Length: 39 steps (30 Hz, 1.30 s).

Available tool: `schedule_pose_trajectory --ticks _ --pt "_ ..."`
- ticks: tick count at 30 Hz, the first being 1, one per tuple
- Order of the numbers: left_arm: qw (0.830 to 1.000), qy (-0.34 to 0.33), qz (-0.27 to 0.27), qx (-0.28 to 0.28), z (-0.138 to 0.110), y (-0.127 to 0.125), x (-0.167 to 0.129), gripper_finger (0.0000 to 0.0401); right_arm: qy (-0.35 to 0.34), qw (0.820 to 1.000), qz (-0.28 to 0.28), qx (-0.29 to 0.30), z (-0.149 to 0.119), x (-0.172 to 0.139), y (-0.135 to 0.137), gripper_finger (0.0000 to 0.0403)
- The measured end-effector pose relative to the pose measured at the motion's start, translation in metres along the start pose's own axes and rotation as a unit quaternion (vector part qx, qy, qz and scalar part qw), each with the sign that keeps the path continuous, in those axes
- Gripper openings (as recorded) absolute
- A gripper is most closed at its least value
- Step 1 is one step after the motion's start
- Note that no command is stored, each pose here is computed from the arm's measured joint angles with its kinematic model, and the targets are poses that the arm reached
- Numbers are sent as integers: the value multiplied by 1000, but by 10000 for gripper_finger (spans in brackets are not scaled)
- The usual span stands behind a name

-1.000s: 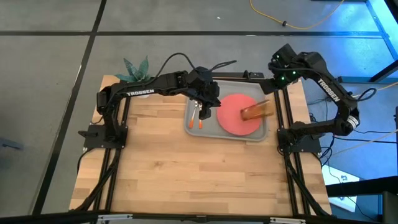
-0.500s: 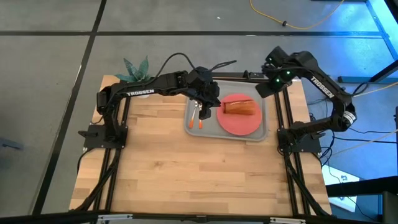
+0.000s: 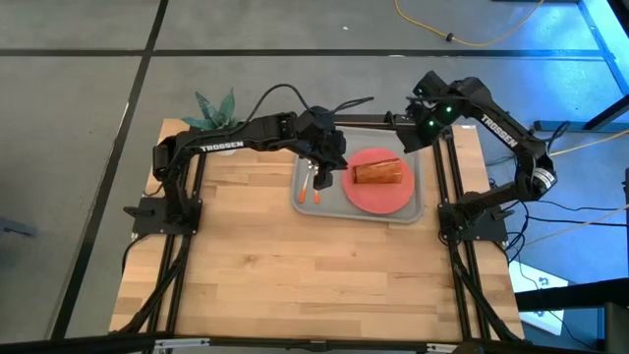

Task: Pick and place plate/cup/fork/spoon on tray
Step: Adjust the orange glass on the gray serving tray

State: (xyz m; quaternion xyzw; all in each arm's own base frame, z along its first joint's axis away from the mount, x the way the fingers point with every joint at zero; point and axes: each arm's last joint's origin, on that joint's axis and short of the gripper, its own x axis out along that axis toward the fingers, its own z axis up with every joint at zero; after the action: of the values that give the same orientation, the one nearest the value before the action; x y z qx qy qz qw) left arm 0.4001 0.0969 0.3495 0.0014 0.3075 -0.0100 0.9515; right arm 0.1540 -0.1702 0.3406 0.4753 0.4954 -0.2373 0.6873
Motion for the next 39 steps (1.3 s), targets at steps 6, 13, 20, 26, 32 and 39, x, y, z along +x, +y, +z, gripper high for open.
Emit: schedule_pose_trajectory --ticks 6,13,20,26,32,39 --pt "1000 13 -2 -3 -2 0 0 45 -4 998 64 -4 -3 -7 -2 73" --pt "1000 13 -2 -3 -2 0 0 45 2 997 73 23 -30 5 -13 72" --pt "1000 12 -2 -3 -2 0 0 45 -87 990 100 56 -57 34 -36 72" --pt "1000 12 -2 -3 -2 0 0 45 -122 977 159 78 -55 66 -51 72" --pt "1000 12 -2 -3 -2 0 0 45 -106 984 106 101 -63 93 -71 72" --pt "1000 12 -2 -13 -2 0 0 45 -144 980 104 88 -59 93 -83 72"
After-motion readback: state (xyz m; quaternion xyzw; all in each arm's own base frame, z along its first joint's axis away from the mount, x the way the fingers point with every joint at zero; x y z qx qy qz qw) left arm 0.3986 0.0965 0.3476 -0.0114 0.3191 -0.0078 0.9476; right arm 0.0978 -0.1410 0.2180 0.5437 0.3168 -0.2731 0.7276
